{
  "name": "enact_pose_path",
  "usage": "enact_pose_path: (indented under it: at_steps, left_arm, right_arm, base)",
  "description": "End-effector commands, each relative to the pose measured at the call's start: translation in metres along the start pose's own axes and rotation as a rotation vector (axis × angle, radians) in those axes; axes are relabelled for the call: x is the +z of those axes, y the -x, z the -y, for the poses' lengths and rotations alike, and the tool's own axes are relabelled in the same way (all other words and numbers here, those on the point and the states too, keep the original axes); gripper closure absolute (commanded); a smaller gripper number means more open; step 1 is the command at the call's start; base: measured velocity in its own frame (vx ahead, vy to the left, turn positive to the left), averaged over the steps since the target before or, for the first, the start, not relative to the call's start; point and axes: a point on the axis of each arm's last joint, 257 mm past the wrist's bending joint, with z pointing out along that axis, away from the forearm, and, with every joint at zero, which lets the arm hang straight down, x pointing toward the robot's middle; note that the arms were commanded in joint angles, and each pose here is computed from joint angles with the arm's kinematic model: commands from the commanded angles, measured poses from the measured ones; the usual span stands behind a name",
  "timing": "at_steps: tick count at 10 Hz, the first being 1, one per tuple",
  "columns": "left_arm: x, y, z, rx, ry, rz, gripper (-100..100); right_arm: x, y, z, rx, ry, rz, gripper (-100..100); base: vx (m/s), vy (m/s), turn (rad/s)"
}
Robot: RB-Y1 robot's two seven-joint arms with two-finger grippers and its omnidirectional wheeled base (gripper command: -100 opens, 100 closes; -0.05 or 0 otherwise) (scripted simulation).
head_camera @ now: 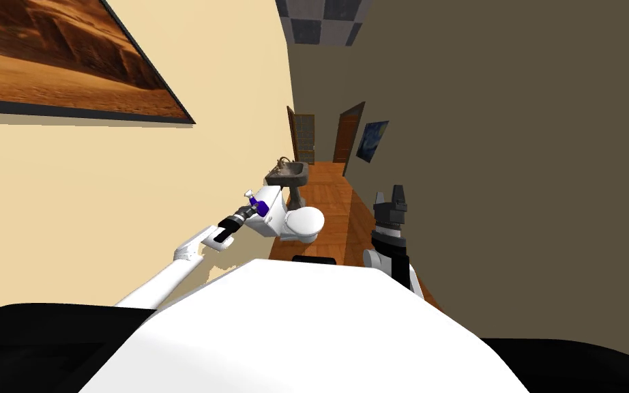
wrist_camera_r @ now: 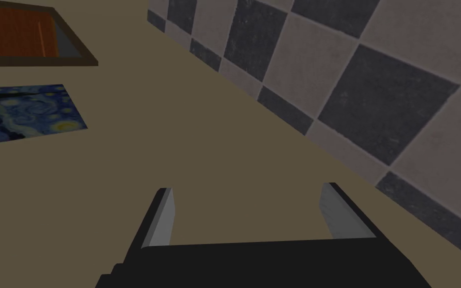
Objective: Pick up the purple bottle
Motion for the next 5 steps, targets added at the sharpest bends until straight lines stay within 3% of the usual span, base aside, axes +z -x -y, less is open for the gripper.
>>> enact_pose_path:
  at_steps: [1, 2, 3, 4, 5]
  left_arm:
    - [-0.013, 0.007, -0.012, -0.001, 0.045, 0.017, 100]
    - [-0.024, 0.005, -0.028, 0.002, 0.077, 0.012, 100]
    - [-0.031, -0.004, -0.036, 0.003, 0.092, -0.006, 100]
    - [-0.043, 0.006, -0.043, 0.005, 0.126, 0.013, 100]
    - [-0.055, 0.003, -0.059, 0.011, 0.157, 0.003, 100]
  right_arm:
    - [0.000, 0.000, 0.000, 0.000, 0.000, 0.000, 0]
    - [0.000, 0.000, 0.000, 0.000, 0.000, 0.000, 0]
    - [0.000, 0.000, 0.000, 0.000, 0.000, 0.000, 0]
    - [0.000, 0.000, 0.000, 0.000, 0.000, 0.000, 0]
    - [0.000, 0.000, 0.000, 0.000, 0.000, 0.000, 0]
  base:
    - [-0.071, 0.041, -0.400]
    - [-0.067, 0.036, -0.232]
    - [-0.022, 0.014, 0.010]
    - [-0.042, 0.013, -0.327]
    - [-0.052, 0.028, -0.289]
